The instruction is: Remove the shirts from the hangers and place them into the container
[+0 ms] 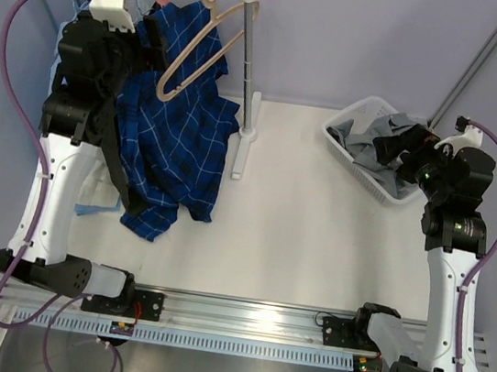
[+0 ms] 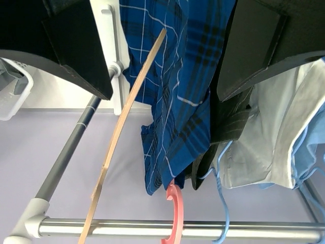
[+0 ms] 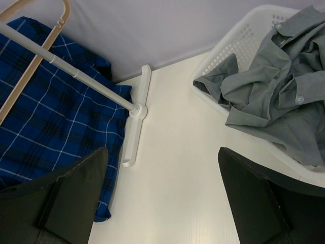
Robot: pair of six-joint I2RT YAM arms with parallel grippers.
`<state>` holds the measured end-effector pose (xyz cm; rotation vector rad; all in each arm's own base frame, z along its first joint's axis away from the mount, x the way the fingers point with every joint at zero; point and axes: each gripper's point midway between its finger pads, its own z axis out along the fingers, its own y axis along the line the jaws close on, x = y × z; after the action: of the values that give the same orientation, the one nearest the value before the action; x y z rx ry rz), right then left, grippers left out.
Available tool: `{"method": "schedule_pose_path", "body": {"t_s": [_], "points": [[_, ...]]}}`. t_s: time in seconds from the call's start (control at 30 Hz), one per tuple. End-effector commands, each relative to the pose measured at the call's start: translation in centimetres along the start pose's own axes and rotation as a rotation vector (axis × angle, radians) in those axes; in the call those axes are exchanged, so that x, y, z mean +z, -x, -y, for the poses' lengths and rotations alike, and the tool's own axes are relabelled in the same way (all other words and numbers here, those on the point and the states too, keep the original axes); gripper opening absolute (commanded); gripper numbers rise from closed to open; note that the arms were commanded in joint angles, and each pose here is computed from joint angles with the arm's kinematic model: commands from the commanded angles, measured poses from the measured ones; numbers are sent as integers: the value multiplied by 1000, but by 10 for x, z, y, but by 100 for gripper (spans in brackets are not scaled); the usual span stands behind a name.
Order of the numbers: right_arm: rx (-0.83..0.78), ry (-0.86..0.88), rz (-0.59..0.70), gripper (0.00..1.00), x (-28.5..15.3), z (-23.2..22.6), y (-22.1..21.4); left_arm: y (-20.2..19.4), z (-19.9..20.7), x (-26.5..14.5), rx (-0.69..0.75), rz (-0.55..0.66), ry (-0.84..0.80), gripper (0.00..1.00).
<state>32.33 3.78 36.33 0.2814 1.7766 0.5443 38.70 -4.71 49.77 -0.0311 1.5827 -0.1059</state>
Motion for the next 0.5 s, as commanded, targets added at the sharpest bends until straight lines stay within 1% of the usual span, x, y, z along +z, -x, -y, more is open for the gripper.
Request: {"method": "schedule_pose_path", "body": {"t_s": [0.0,0.07,0.13,0.2,0.27,0.47], "points": [[-38,84,27,99,-2,-18,4,17,0,6,-7,42,-32,86],[-37,91,20,99,0,-19,0,-1,-4,20,-4,-5,-25,85],[-40,98,16,99,1,-21,-1,-21,-14,32,3,-52,16,85],[-45,103,13,99,1,-23,-1,-33,-29,38,16,-76,87,85],[-45,110,6,99,2,-24,-3,-41,-37,45,23,-95,119,85],[-48,102,-2,99,5,-21,-4,-60,-34,57,15,-142,94,81]]}}
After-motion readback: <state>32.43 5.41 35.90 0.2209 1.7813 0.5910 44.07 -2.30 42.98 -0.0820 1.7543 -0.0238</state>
